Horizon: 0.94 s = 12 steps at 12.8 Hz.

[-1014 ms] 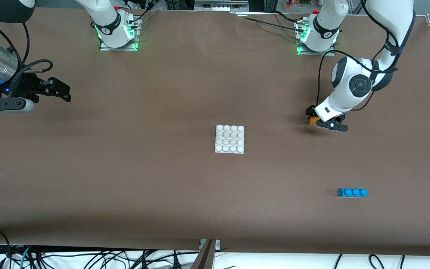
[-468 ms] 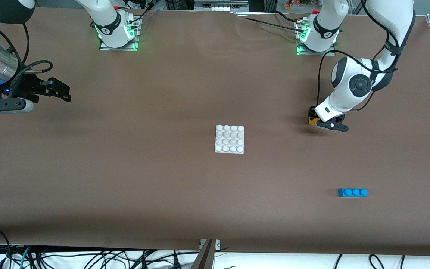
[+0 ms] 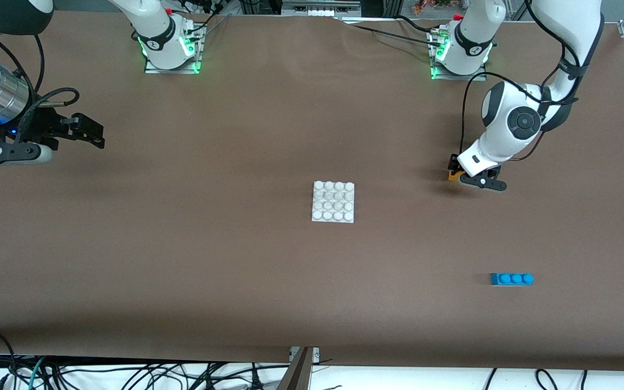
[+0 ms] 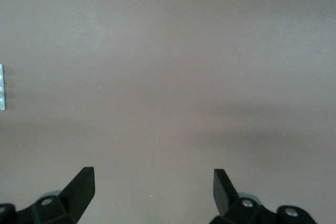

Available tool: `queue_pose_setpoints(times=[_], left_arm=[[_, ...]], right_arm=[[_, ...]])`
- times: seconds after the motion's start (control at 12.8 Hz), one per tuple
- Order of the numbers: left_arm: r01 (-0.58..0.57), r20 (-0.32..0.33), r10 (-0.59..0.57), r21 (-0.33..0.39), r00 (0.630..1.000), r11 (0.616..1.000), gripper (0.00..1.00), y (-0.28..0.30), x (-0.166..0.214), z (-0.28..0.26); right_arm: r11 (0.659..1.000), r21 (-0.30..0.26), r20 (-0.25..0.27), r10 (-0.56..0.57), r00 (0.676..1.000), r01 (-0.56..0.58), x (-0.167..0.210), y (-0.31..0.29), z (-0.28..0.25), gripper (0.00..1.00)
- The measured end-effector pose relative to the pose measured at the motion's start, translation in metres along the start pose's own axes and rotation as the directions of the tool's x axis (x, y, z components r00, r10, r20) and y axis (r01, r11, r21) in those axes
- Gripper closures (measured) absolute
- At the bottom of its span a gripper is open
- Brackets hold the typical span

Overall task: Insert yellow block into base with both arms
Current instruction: 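Lower the left gripper and close it on the yellow block, then carry the yellow block with the left gripper over the white plate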

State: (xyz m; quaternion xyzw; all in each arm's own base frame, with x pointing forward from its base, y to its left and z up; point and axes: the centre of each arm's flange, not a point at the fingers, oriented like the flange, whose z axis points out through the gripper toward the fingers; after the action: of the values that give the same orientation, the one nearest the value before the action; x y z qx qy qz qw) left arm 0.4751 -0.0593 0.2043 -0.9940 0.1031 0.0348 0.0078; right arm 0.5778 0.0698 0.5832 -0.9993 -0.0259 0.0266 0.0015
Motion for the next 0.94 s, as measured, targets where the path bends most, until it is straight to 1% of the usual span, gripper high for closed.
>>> queue_pose_setpoints(times=[0.16,0.31,0.47,0.7,0.94], left_arm=[[0.0,-0.006,0.0,0.001,1.0,1.0,0.36,0.0,0.002,-0.003],[-0.001,-0.027,0.001,0.004,1.0,1.0,0.36,0.0,0.007,-0.016],[-0.016,-0.019,0.016,0.007,1.0,1.0,0.36,0.008,0.015,-0.038],[-0.019,0.044,0.018,0.011,0.999,1.0,0.36,0.041,0.045,-0.091],[0.009,0.032,-0.009,0.004,0.999,1.0,0.36,0.089,0.077,-0.134]], right_arm=[[1.0,0.0,0.0,-0.002,1.0,0.002,0.0,-0.001,0.0,0.0],[1.0,0.0,0.0,-0.002,1.0,0.002,0.0,-0.001,0.0,0.0],[1.0,0.0,0.001,-0.002,1.0,0.002,0.0,-0.001,0.001,0.0],[1.0,0.0,0.001,-0.002,1.0,0.002,0.0,-0.001,0.001,0.0],[1.0,0.0,0.001,-0.002,1.0,0.002,0.0,-0.001,0.001,0.0]])
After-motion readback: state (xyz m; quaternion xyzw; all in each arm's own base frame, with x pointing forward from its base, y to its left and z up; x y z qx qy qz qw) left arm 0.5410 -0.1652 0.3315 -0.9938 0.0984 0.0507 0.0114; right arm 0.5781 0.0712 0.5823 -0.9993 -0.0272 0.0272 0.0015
